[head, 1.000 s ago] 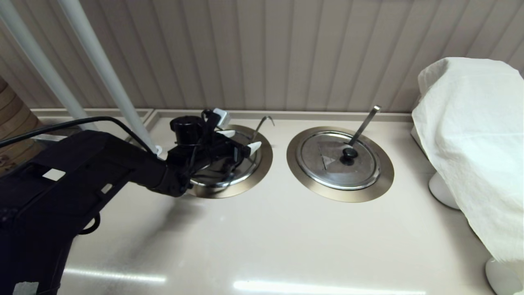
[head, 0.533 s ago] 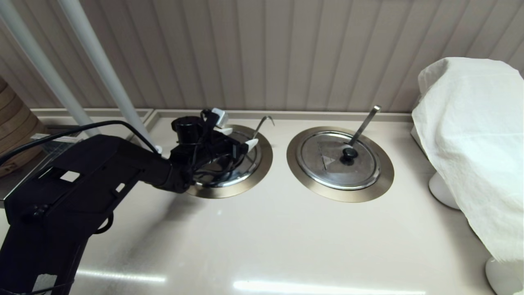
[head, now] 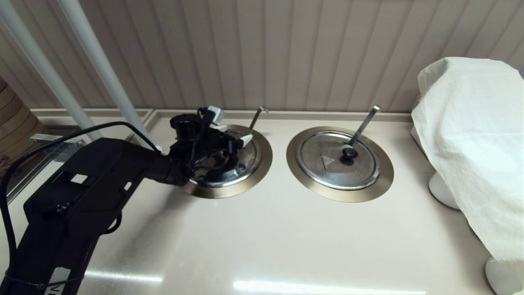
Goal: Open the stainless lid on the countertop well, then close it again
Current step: Put the spoon in the groove
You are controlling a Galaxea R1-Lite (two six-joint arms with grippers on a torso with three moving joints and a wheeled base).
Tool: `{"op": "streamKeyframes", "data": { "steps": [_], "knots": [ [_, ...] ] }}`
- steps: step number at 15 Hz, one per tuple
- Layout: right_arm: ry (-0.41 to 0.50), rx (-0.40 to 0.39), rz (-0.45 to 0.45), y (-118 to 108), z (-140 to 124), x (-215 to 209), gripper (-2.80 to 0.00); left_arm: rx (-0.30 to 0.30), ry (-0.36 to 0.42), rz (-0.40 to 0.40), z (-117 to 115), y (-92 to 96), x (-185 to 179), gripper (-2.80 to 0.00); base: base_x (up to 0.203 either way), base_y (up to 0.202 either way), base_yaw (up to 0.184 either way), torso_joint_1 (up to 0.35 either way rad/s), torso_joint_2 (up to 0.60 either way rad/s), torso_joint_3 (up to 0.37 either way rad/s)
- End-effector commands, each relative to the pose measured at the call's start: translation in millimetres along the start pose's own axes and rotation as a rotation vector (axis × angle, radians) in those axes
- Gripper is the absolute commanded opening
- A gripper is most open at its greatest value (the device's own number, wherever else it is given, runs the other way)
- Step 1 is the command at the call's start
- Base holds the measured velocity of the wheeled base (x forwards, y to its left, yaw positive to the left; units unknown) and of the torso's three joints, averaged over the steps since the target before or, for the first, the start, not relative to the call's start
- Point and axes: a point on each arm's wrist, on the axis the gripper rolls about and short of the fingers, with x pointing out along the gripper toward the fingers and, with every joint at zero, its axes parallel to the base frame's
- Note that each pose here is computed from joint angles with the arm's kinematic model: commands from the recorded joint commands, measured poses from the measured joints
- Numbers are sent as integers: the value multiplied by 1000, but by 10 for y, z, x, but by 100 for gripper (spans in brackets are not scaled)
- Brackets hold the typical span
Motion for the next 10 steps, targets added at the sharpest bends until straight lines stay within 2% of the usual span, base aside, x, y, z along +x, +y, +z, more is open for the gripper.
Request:
{"op": "streamKeyframes", "data": {
  "steps": [1,5,10],
  "knots": [
    [0,0,0,0,-1,0,0,3,-6,15,-20,89,-2,0,0,0,0,0,0,0],
    [0,0,0,0,-1,0,0,-4,-8,23,2,132,-22,0,0,0,0,0,0,0],
    [0,0,0,0,-1,0,0,-6,-12,13,107,73,-88,0,0,0,0,0,0,0]
  ]
}}
